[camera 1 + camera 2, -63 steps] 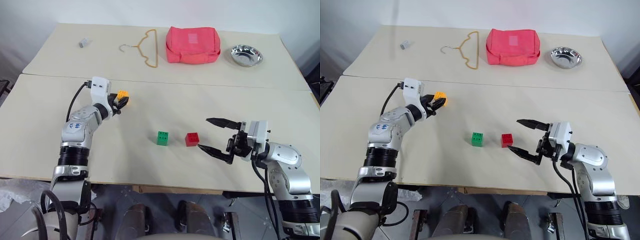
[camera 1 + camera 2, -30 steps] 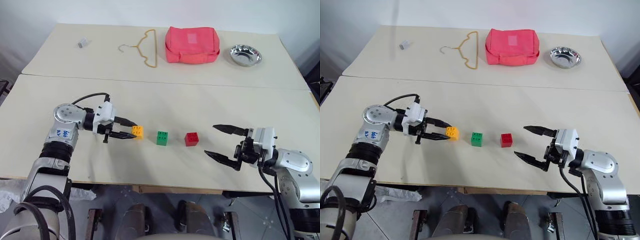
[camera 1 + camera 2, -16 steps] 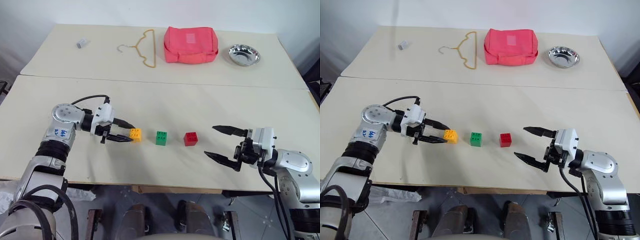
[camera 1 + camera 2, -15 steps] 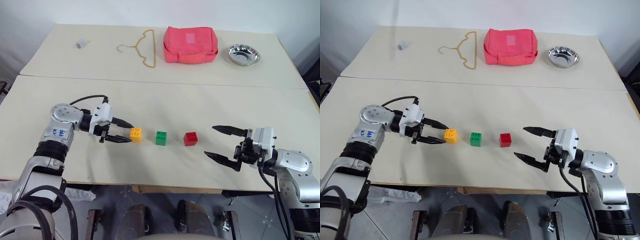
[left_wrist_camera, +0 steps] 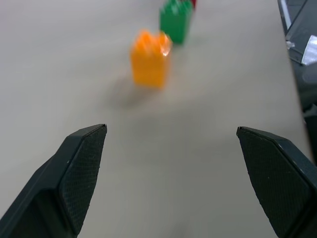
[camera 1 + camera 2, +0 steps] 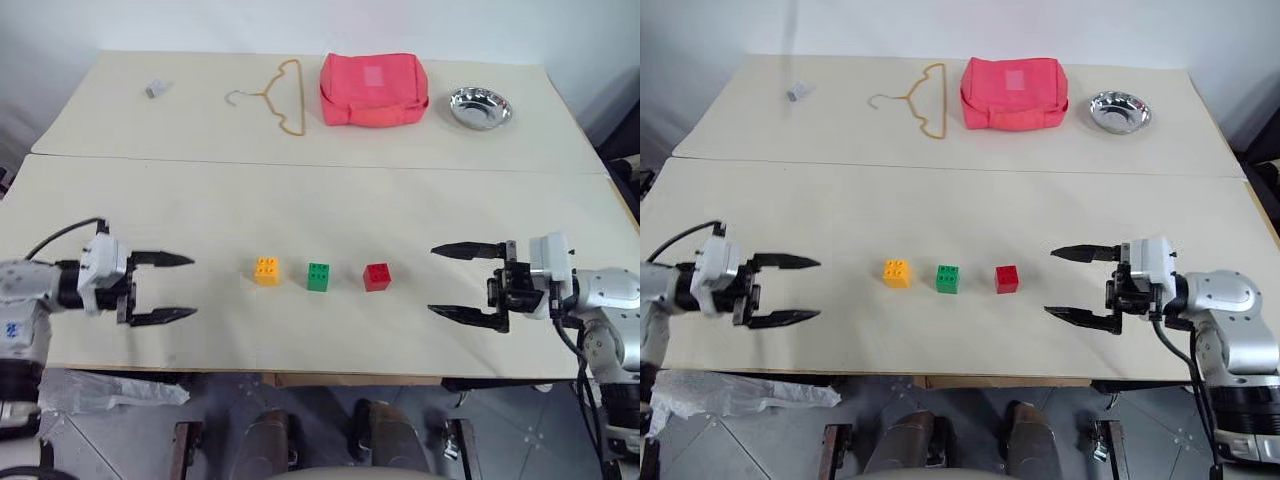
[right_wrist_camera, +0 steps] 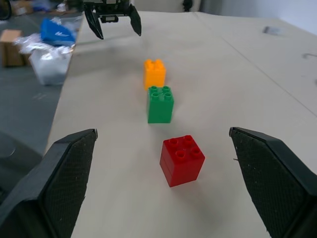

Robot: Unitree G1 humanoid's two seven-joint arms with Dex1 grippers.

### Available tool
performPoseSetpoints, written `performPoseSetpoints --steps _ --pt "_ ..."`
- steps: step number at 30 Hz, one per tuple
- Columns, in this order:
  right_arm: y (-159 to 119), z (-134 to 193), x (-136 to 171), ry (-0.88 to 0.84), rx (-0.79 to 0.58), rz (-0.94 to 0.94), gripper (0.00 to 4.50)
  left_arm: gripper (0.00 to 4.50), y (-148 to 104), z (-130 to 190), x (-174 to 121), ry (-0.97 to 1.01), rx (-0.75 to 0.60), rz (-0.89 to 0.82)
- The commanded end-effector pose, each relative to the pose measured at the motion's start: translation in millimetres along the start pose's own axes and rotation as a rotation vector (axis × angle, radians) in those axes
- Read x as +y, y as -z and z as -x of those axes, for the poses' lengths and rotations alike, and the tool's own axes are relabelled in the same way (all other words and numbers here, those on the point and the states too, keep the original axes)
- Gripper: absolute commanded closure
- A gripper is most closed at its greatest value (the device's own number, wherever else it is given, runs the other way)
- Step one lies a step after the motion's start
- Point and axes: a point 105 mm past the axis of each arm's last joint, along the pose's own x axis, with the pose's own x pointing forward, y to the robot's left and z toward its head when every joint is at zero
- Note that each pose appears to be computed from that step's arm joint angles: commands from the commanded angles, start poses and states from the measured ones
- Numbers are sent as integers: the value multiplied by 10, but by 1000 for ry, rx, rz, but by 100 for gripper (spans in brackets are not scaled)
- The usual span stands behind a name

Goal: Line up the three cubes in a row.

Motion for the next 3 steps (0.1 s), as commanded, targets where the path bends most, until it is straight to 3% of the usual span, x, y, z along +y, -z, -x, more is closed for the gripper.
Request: performPoseSetpoints --steps 1,3 --pt "-60 63 -49 -26 8 34 0 3 -196 61 63 -71 -31 -97" --pt "-61 67 -90 -25 9 39 0 3 -198 56 36 -92 -36 -92"
